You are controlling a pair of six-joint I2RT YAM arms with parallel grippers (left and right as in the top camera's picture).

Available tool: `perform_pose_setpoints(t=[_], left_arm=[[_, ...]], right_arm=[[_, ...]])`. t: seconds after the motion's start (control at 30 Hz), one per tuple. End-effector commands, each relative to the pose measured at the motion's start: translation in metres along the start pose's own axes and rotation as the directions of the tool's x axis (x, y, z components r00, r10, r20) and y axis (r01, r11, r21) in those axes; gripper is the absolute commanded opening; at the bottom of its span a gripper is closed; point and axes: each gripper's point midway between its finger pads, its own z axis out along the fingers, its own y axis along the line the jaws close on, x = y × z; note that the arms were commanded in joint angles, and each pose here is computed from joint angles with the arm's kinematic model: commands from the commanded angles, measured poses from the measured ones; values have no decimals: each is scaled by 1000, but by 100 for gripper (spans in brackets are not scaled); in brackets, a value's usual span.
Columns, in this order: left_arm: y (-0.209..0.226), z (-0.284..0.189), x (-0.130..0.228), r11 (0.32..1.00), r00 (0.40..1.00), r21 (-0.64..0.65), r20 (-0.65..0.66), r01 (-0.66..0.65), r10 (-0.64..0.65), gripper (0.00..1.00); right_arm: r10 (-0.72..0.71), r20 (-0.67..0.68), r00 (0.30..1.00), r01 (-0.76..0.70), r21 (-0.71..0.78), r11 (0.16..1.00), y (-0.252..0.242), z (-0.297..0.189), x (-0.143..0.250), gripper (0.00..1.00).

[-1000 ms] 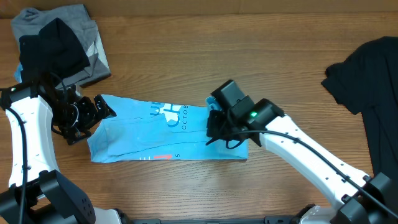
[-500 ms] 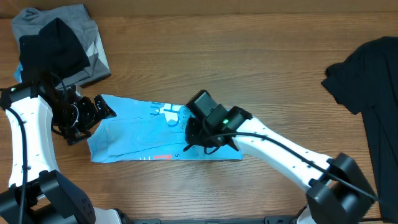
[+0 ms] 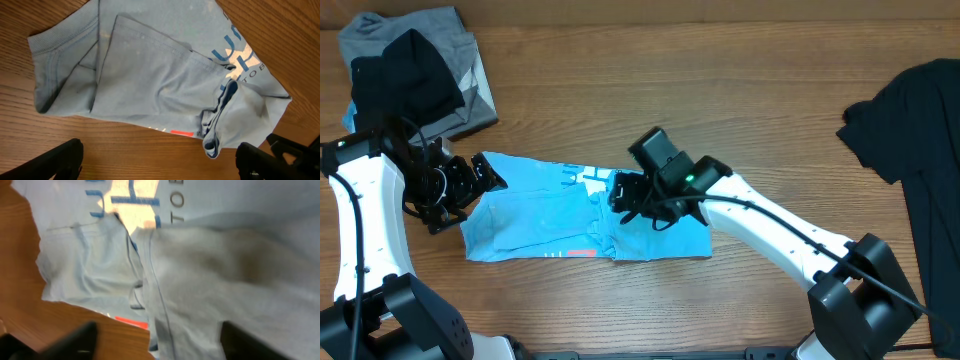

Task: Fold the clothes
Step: 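Fold the right end leftward over the strip with the right gripper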

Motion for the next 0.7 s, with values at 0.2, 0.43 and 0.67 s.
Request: perform_pose_setpoints(t=[0.2, 0.43, 0.67], left_arm=[[-6, -5, 0, 1000, 1000, 9, 14, -27, 27, 100], [-6, -5, 1, 1000, 1000, 9, 11, -26, 26, 100], [-5, -5, 1, 1000, 1000, 9, 9, -25, 25, 100]], right_arm=[[-46, -78, 996, 43, -33, 999, 6, 33, 4, 34], [-47, -54, 997, 46, -31, 998, 4, 43, -3, 21], [-23, -92, 995, 24, 10, 1000, -16, 82, -3, 11]])
